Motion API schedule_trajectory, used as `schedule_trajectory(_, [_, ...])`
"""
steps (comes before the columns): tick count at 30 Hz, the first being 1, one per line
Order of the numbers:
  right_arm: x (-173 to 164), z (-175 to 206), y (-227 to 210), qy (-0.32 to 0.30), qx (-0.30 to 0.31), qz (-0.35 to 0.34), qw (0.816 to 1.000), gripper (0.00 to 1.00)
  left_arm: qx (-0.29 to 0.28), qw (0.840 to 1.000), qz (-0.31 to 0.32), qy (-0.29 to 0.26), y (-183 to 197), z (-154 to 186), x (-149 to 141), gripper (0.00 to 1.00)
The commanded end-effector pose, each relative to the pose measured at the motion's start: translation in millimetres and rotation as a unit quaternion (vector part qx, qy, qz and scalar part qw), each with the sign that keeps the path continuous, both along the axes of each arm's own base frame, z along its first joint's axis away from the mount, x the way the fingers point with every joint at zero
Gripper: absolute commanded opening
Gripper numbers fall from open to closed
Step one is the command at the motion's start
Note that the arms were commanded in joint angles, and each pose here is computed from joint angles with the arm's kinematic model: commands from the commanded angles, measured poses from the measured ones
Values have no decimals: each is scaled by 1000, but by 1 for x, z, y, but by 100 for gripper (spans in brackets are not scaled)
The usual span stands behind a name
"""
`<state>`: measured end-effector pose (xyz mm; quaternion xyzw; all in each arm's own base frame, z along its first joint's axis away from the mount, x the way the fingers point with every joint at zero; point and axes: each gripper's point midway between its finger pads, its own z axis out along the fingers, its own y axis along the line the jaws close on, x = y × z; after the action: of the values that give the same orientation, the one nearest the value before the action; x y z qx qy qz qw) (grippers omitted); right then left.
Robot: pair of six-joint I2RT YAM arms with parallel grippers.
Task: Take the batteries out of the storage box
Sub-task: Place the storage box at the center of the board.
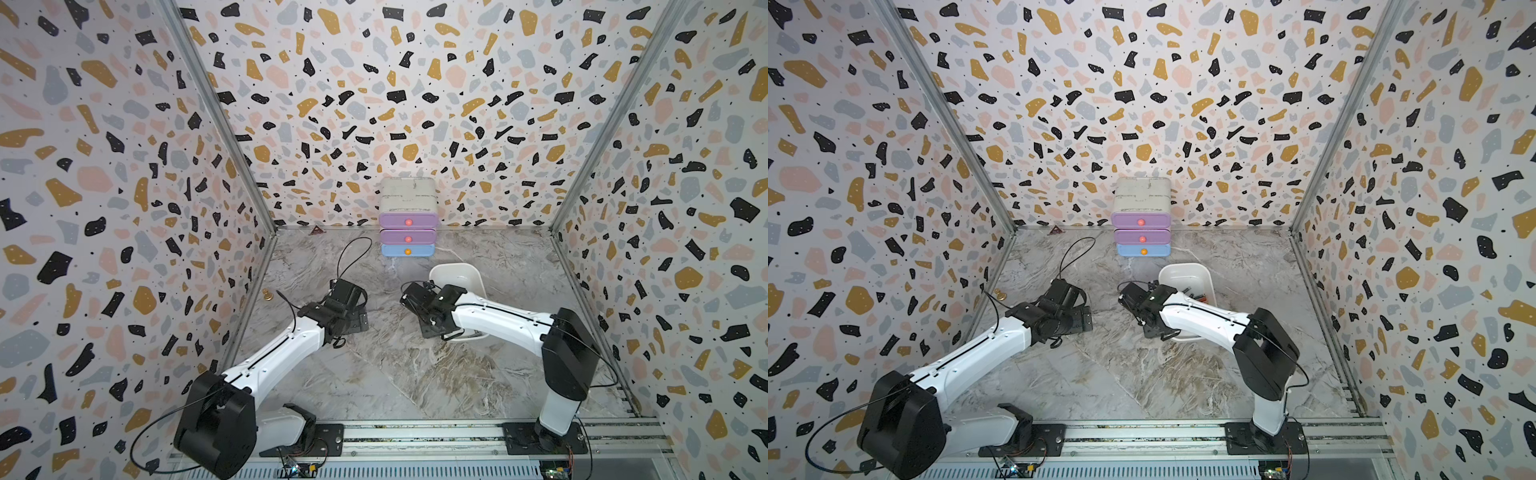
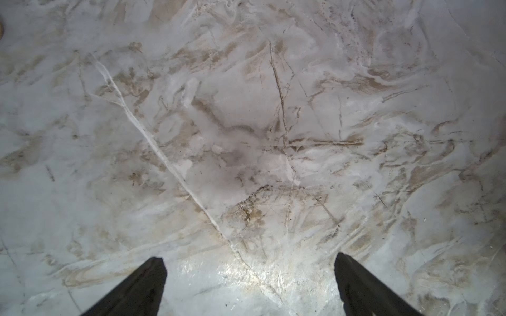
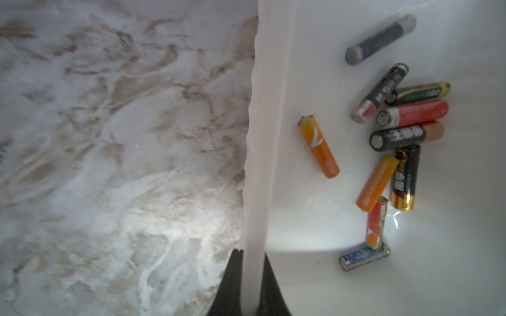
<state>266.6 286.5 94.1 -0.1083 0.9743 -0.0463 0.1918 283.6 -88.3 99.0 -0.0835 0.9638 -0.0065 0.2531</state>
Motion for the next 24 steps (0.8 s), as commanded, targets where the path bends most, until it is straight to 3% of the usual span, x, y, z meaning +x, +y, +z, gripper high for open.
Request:
schedule_trajectory(1, [8,-1,29,-14,25,-28,999,0,0,1000,0,-3,1,-2,1,100])
schedule_trajectory(12, [16,-22,56,14,-3,-62,998,0,1,1000,-2,-12,5,3,-5,100])
schedule_trajectory(20, [10,-20,94,42,19,-34,998,0,-1,1000,-12,-16,4,5,-6,100])
schedule_trajectory(24, [4,-19,97,47,20,-25,998,7,6,1000,-14,-12,6,2,-8,100])
